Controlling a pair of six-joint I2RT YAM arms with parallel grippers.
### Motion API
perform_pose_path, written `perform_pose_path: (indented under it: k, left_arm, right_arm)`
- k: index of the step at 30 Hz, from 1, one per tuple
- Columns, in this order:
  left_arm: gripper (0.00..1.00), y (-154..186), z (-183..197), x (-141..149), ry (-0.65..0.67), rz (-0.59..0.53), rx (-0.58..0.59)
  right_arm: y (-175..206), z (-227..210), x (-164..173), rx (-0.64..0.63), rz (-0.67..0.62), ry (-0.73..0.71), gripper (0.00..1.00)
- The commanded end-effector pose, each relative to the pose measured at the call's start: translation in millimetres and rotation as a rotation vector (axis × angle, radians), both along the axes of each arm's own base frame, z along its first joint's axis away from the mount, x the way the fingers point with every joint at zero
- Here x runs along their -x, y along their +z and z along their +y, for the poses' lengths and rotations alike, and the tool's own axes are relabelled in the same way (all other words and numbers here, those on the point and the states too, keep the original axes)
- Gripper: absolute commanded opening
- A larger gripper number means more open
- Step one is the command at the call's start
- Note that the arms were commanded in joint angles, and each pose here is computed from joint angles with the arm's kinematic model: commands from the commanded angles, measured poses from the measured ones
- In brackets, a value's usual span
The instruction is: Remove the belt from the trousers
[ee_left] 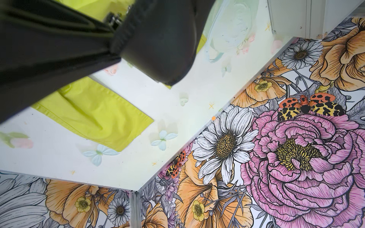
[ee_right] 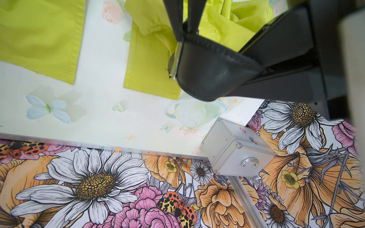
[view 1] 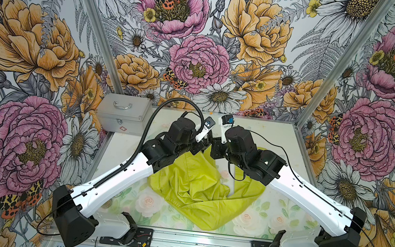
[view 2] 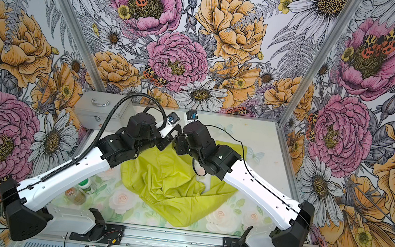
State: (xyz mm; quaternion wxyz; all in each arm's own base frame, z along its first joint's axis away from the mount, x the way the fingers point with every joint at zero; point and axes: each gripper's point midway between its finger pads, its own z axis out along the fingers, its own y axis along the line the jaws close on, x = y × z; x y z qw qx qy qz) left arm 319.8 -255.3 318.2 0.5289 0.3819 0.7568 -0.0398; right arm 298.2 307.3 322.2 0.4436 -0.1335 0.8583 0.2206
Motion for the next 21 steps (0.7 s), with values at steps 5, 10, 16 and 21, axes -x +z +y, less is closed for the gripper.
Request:
perform_pose_path:
  k: [5, 10, 16, 21]
  left_arm:
    - [0.00, 103, -14, 39, -0.135, -0.072, 0.318]
    - [0.00, 142, -19, 66, -0.255, -0.034, 0.475]
    - [0.00, 154, -11, 74, -0.267, -0.034, 0.520]
    - [0.00, 171, -7, 86, -0.306, -0.046, 0.568]
  right_arm:
    - [-46, -6, -10, 0.072, 0.073, -0.035, 0.19]
    - [-75, -16, -17, 0.078, 0.114, -0.078, 0.09]
    - [-96, -34, -22, 0.038, 0.127, -0.135, 0.00]
    - [-108, -38, -20, 0.058, 0.145, -0.139, 0.00]
